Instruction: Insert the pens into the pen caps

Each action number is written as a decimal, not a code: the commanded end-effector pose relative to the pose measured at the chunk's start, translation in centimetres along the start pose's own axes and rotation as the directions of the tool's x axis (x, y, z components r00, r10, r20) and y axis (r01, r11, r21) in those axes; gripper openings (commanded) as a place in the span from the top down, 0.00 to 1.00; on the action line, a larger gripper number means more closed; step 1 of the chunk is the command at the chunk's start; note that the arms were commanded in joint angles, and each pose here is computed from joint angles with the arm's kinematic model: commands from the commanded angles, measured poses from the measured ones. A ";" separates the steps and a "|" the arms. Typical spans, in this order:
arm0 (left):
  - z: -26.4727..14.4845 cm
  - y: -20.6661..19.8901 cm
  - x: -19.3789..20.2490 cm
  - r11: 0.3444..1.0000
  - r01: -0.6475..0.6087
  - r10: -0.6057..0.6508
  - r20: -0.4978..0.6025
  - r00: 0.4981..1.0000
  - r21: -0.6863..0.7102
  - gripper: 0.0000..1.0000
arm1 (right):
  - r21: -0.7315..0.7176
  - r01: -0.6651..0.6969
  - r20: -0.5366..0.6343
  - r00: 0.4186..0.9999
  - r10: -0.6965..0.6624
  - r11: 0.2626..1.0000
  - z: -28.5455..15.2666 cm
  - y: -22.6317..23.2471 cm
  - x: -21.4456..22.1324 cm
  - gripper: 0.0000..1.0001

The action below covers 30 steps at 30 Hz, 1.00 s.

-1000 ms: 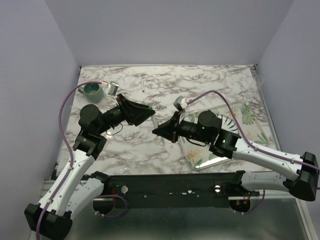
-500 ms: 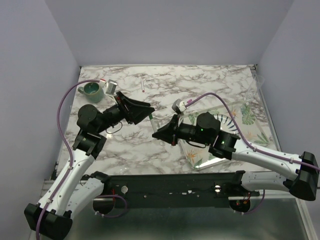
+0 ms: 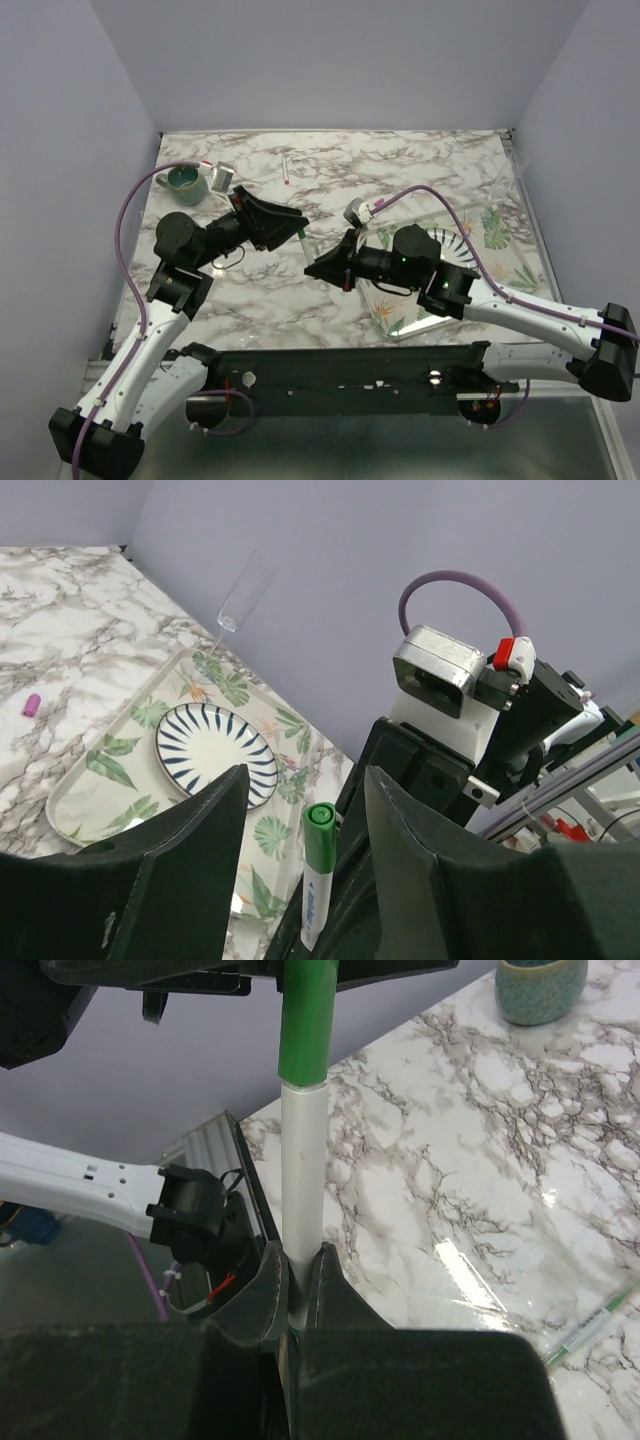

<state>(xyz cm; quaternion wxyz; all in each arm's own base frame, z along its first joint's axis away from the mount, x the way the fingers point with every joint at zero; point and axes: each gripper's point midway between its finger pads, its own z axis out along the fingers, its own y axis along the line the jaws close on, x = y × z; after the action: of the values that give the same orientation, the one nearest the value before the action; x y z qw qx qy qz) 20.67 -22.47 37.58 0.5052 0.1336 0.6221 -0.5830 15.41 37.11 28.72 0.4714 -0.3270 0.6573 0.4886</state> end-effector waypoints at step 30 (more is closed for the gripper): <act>-1.3 -0.1 3.3 0.997 0.036 -0.032 -0.061 0.998 0.061 1.00 | 0.009 -0.073 0.077 0.994 0.072 0.997 0.2 0.6 -2.4 0.99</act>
<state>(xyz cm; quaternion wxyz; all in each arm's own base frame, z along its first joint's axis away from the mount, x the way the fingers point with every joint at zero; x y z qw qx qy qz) 19.88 -22.51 36.13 0.4976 0.1406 0.6176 -0.5925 15.33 37.56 27.69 0.4492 -0.3140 0.6746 0.4945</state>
